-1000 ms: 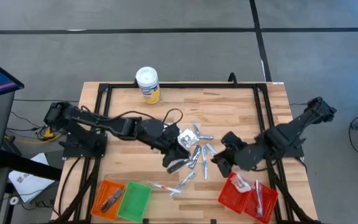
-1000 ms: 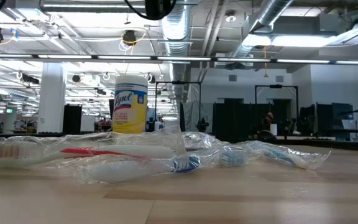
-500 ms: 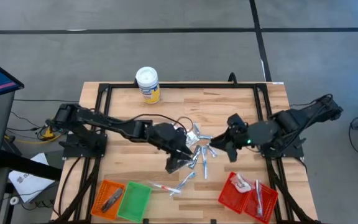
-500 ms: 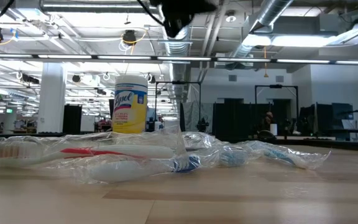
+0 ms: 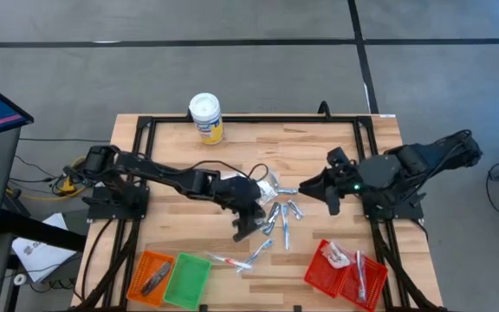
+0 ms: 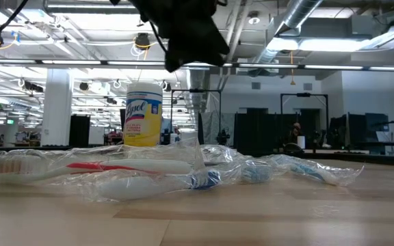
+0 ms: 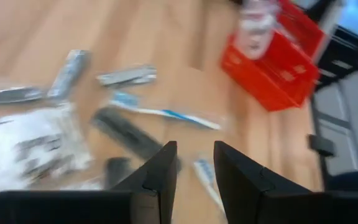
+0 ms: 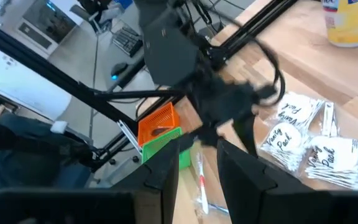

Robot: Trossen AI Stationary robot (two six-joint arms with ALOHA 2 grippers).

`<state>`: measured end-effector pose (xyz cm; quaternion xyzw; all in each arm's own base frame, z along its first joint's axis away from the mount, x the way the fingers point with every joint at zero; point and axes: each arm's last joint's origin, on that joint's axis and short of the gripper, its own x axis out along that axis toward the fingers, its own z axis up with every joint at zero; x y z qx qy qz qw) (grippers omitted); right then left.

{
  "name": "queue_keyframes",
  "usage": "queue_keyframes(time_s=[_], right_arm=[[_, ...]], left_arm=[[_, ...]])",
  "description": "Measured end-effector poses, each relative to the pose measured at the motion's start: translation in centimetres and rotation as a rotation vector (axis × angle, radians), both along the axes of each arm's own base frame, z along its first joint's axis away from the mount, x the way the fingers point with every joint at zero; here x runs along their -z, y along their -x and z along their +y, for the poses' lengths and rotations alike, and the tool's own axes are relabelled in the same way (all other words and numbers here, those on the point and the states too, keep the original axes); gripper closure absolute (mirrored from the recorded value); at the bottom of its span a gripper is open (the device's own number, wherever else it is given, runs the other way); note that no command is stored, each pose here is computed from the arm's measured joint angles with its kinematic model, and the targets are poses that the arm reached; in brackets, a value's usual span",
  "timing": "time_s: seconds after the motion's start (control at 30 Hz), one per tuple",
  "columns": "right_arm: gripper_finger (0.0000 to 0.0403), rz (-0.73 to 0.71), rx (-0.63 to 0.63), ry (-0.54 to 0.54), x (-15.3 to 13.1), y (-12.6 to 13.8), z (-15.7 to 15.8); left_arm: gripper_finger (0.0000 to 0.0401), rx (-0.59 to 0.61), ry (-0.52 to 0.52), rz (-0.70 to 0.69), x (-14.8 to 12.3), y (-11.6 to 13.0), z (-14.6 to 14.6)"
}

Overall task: Pick & Place Travel size toiletries
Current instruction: Put the nail cutter into the green basket

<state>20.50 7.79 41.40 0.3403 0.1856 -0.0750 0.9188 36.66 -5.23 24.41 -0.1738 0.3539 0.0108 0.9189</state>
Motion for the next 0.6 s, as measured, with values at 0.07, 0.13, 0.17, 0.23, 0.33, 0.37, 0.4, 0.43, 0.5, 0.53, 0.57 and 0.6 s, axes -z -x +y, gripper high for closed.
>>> queue_keyframes(time_s=[0.07, 0.13, 0.17, 0.23, 0.33, 0.37, 0.4, 0.43, 0.5, 0.53, 0.57, 0.6], right_arm=[[0.0301, 0.014, 0.0, 0.006, 0.4, -0.6, 0.2], [0.0301, 0.032, -0.01, 0.008, 0.7, -1.0, 0.5], [0.0301, 0.039, -0.02, 0.005, 0.8, -1.2, 0.6], [0.0301, 0.052, -0.033, 0.0, 1.1, -1.6, 0.6], [0.0301, 0.079, -0.049, -0.006, 1.6, -2.3, 0.5], [0.0301, 0.091, -0.054, -0.009, 1.8, -2.5, 0.4], [0.0301, 0.1, -0.059, -0.014, 1.9, -2.7, 0.3], [0.0301, 0.105, -0.066, -0.021, 2.0, -2.9, 0.2], [0.0301, 0.118, -0.073, -0.029, 2.2, -3.2, 0.1], [0.0301, 0.122, -0.07, -0.031, 2.3, -3.5, 0.0], [0.0301, 0.133, -0.069, -0.029, 2.5, -3.6, 0.0], [0.0301, 0.146, -0.075, -0.028, 2.7, -3.8, 0.1]], left_arm=[[0.0302, -0.043, -0.015, 0.036, -0.2, 0.6, 0.2], [0.0302, -0.058, -0.022, 0.06, -0.3, 0.9, 0.3], [0.0302, -0.06, -0.022, 0.071, -0.4, 1.2, 0.3], [0.0302, -0.07, -0.009, 0.075, -0.7, 1.5, 0.3], [0.0302, -0.09, 0.029, 0.117, -0.5, 1.8, 0.3], [0.0302, -0.096, 0.051, 0.15, -0.3, 2.0, 0.3], [0.0302, -0.108, 0.076, 0.177, -0.2, 2.2, 0.3], [0.0302, -0.121, 0.106, 0.206, 0.0, 2.4, 0.2], [0.0302, -0.153, 0.16, 0.269, 0.5, 2.6, 0.3], [0.0302, -0.161, 0.183, 0.299, 0.7, 2.8, 0.2], [0.0302, -0.168, 0.205, 0.317, 0.8, 2.9, 0.2], [0.0302, -0.169, 0.22, 0.316, 0.8, 2.9, 0.1]])
